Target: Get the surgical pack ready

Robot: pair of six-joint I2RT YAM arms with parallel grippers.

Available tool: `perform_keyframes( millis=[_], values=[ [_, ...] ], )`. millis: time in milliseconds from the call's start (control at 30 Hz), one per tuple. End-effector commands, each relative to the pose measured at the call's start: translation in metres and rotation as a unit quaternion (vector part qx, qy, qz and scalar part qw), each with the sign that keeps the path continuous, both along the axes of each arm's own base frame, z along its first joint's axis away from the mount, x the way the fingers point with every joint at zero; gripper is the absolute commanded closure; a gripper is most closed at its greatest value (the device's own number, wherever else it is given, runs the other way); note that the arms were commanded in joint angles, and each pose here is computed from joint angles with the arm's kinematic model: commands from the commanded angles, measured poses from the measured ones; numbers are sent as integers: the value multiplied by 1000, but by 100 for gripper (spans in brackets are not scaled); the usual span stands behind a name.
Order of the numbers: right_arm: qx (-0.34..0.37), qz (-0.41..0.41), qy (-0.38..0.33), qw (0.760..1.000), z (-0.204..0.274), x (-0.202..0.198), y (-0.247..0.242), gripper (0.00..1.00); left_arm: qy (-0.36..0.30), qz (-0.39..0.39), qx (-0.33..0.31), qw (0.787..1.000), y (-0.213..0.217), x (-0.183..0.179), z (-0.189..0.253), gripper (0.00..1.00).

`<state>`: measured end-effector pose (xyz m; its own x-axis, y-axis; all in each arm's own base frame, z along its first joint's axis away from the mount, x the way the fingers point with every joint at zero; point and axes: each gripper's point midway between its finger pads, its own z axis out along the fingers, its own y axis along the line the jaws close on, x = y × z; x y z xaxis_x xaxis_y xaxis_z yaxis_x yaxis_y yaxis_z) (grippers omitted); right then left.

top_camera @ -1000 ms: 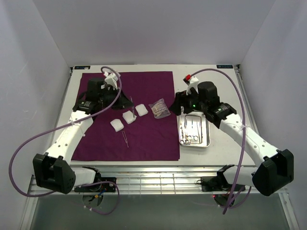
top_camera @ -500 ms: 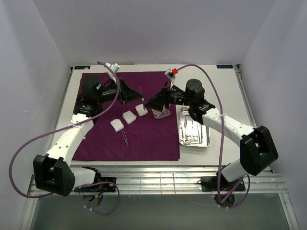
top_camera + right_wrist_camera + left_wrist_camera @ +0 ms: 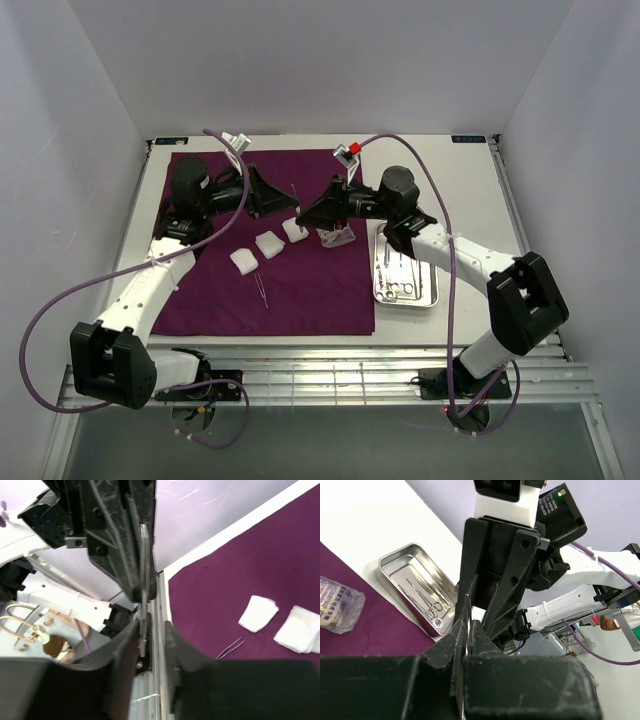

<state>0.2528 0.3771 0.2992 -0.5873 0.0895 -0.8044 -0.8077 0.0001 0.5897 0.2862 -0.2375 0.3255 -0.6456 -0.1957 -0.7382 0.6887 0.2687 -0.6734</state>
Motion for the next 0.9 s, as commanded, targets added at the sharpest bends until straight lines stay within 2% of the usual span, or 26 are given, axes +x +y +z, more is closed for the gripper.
perform_keyframes(
  millis=[0,33,67,100,200,233,267,400,467,567,600,667,700,733,767,800,867],
  values=[
    [32,12,-33,999,29,-1,4,72,-15,-17,-5,1000,-1,-10,7,100],
    [31,12,-31,999,29,-1,4,84,-13,-16,-5,1000,0,-9,6,100],
    [31,13,-29,999,28,-1,4,89,-13,-17,-5,1000,-1,-10,6,100],
    [31,11,-28,999,29,0,4,92,-12,-16,-5,1000,0,-9,6,100],
    [23,1,-25,999,26,2,3,92,-5,-9,-2,1000,0,-6,3,99],
    [20,-11,-25,999,26,5,3,92,9,-6,2,1000,0,-3,-2,84],
    [8,-18,-15,1000,21,6,1,92,13,-1,6,1000,0,-2,-4,52],
    [-27,-56,-16,998,4,12,-6,92,18,6,21,1000,2,3,-13,2],
    [-43,-84,-12,995,-1,18,-12,92,31,25,32,999,4,8,-18,2],
    [-108,-143,13,984,-31,26,-34,92,38,60,69,995,11,17,-30,2],
    [-158,-192,43,968,-56,36,-52,92,37,91,86,991,17,26,-36,2],
    [-230,-257,59,937,-86,40,-87,92,43,119,122,984,26,31,-52,2],
    [-273,-298,74,912,-105,45,-109,92,48,156,144,976,36,40,-61,2],
    [-352,-350,102,862,-139,42,-148,92,61,170,162,970,42,41,-71,2],
    [-382,-378,111,836,-149,39,-171,92,60,180,180,965,47,43,-79,2],
    [-417,-431,116,792,-161,44,-206,92,65,188,193,961,51,44,-86,2],
    [-475,-451,137,743,-185,21,-245,92,78,204,220,951,60,46,-101,2]
  ],
)
